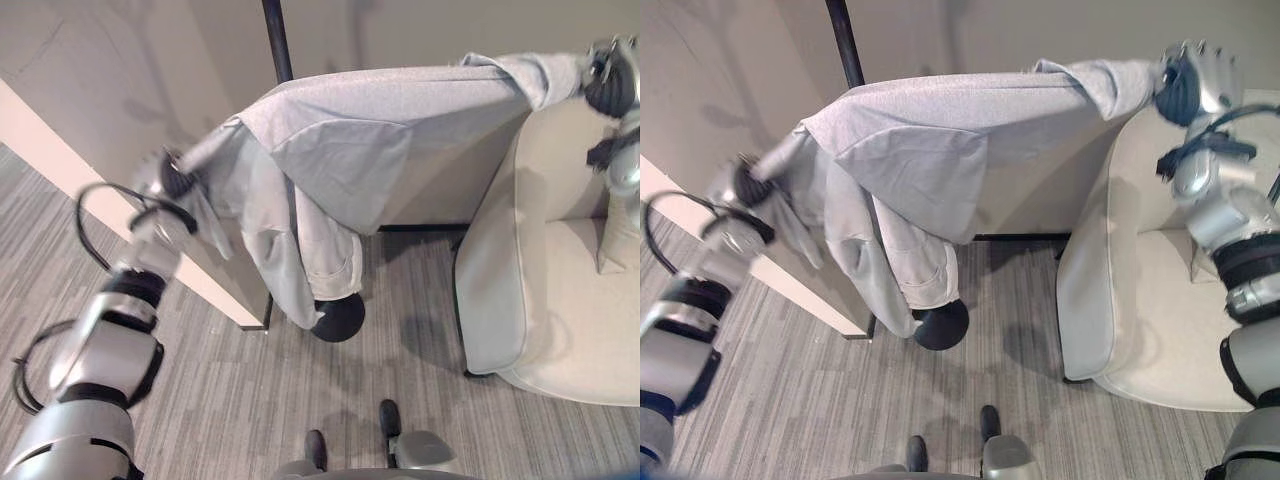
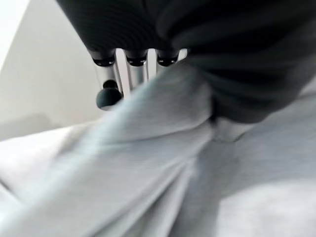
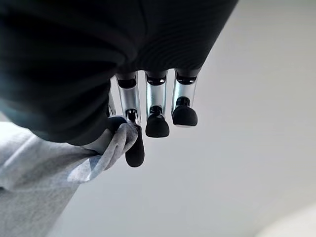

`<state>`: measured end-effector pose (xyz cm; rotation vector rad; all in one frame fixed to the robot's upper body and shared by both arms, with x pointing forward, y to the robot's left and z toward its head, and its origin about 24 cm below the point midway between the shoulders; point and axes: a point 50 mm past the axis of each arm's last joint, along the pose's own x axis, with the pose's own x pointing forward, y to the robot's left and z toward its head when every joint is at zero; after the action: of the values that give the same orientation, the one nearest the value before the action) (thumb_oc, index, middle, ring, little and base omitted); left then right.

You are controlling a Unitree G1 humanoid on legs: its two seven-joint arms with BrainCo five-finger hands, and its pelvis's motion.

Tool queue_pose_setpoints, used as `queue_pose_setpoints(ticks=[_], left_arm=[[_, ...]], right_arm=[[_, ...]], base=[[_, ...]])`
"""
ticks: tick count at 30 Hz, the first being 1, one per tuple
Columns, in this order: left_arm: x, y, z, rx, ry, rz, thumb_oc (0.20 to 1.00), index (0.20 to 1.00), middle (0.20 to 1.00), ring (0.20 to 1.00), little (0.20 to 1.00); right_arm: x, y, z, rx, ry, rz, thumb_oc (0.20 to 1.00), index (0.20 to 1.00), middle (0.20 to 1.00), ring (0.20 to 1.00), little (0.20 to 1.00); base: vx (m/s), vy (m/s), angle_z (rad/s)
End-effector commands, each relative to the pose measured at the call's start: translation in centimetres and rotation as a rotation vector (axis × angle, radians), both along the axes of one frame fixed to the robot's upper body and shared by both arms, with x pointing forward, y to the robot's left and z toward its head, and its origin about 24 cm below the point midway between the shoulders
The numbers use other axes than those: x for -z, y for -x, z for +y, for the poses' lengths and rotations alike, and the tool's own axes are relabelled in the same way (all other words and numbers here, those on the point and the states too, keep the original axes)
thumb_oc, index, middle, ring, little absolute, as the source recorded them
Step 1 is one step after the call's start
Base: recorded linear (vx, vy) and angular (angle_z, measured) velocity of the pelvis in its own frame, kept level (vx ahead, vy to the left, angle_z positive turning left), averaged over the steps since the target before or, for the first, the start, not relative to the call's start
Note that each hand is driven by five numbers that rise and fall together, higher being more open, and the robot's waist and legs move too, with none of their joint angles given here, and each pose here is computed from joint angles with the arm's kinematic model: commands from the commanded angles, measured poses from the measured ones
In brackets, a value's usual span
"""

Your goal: Hang the clothes on the sofa on the clothes rack.

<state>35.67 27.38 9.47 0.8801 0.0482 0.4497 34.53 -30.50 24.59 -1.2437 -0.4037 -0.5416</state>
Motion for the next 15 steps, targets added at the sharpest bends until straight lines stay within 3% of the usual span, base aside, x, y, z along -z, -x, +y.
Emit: queue_pose_setpoints(ticks=[1,4,5,6,7,8,9,10,15], left_arm=[[3.9,2.3,1.9,-0.125,0.111,0.104,0.200,0.200,0.200,0.200,0.200],[7.6,4.4,-1.4,-0.130,0.420,0.066,0.200,0.200,0.200,0.200,0.200],[8.7,5.1,-2.5,-0.136,0.517,0.064,0.385,0.385,0.385,0.385,0.385],[8.8,5.2,-2.6,-0.135,0.516,0.069,0.385,0.385,0.385,0.385,0.385],[9.8,5.8,-4.8,-0.128,0.700,0.041,1.000,1.000,1.000,1.000,1.000],[9.8,6.0,-4.8,-0.127,0.700,0.044,1.000,1.000,1.000,1.000,1.000],[10.1,6.8,-5.9,-0.118,0.809,0.011,1.000,1.000,1.000,1.000,1.000],[10.2,7.2,-6.2,-0.113,0.844,0.000,1.000,1.000,1.000,1.000,1.000],[12.5,9.5,-6.9,-0.157,1.071,0.021,1.000,1.000,1.000,1.000,1.000]], right_arm=[[1.2,1.5,-4.0,0.185,-0.021,0.021,0.200,0.200,0.200,0.200,0.200],[6.8,2.6,-3.3,0.153,-0.141,0.101,0.200,0.200,0.200,0.200,0.200],[8.7,3.0,-2.8,0.137,-0.194,0.127,0.200,0.200,0.200,0.200,0.200],[8.9,3.1,-2.8,0.139,-0.194,0.131,0.200,0.200,0.200,0.200,0.200],[11.5,3.8,-1.4,0.089,-0.287,0.163,0.200,0.200,0.200,0.200,0.200],[11.6,3.9,-1.5,0.090,-0.287,0.166,0.200,0.200,0.200,0.200,0.200],[13.2,4.7,-0.3,0.034,-0.374,0.181,0.282,0.282,0.282,0.282,0.282],[13.8,5.3,0.4,0.004,-0.410,0.196,1.000,1.000,1.000,1.000,1.000],[15.2,6.9,2.8,-0.155,-0.572,0.225,1.000,1.000,1.000,1.000,1.000]], base=[[0.06,-0.025,0.01],[0.03,-0.031,0.00],[0.05,-0.014,-0.01],[0.05,-0.017,-0.02],[0.04,-0.008,0.00],[0.01,-0.031,0.00],[0.06,-0.011,-0.01],[0.00,0.000,0.00],[0.02,-0.006,-0.01]])
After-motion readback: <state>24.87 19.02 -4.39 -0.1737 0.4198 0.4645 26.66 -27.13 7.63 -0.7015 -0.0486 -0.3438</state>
